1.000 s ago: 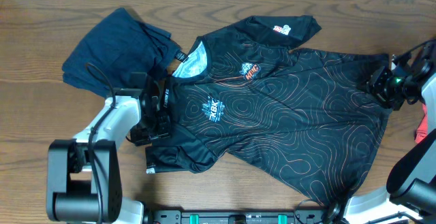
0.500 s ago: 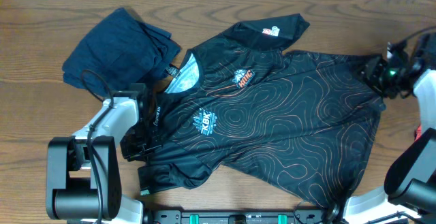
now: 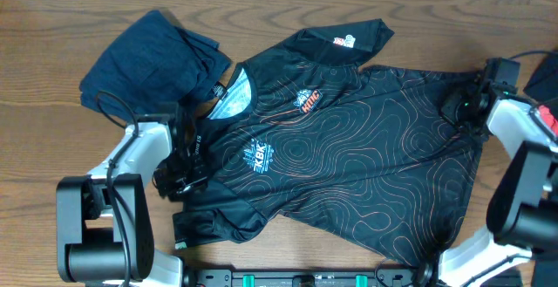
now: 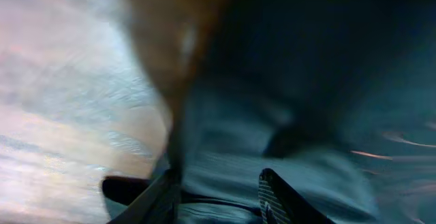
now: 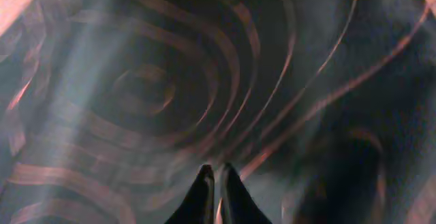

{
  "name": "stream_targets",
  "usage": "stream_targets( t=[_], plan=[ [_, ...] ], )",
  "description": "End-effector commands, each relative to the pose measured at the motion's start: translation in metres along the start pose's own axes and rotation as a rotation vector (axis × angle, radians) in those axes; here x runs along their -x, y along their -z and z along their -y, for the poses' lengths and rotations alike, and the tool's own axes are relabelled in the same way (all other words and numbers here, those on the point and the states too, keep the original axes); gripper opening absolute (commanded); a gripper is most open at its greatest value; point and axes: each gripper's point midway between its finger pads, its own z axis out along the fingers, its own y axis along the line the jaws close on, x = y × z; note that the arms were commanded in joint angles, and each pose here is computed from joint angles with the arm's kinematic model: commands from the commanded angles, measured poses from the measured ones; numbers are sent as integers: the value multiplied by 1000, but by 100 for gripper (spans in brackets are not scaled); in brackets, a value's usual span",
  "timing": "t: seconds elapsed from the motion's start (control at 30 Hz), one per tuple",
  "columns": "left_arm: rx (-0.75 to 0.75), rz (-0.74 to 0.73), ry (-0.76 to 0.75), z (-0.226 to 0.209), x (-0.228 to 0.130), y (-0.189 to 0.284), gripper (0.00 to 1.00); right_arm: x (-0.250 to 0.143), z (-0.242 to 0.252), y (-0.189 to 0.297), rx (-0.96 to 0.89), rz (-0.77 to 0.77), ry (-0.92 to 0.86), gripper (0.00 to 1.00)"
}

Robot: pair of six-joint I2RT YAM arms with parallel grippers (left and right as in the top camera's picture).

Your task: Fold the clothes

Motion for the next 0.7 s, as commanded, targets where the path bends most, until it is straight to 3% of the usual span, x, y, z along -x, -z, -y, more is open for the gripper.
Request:
stream_targets(
  t=[0.0,0.17,0.33,0.47,0.67],
  plan=[
    [-132,51,-74,28,14,28,42,-6,18,-33,-70,-15,-110,1],
    [-224,153,-106,47,25,68,45,-13,27,-83,-79,-20,-217,1],
    [-291,323,-149,57,31,119,57,4,22,-114,-59,9,-236,1],
    [-337,460,-184,62,31,157,66,45,-3,-114,8,63,-180,1],
    [-373,568,-209,64,28,184,71,123,-45,-70,81,157,-88,1]
  ],
)
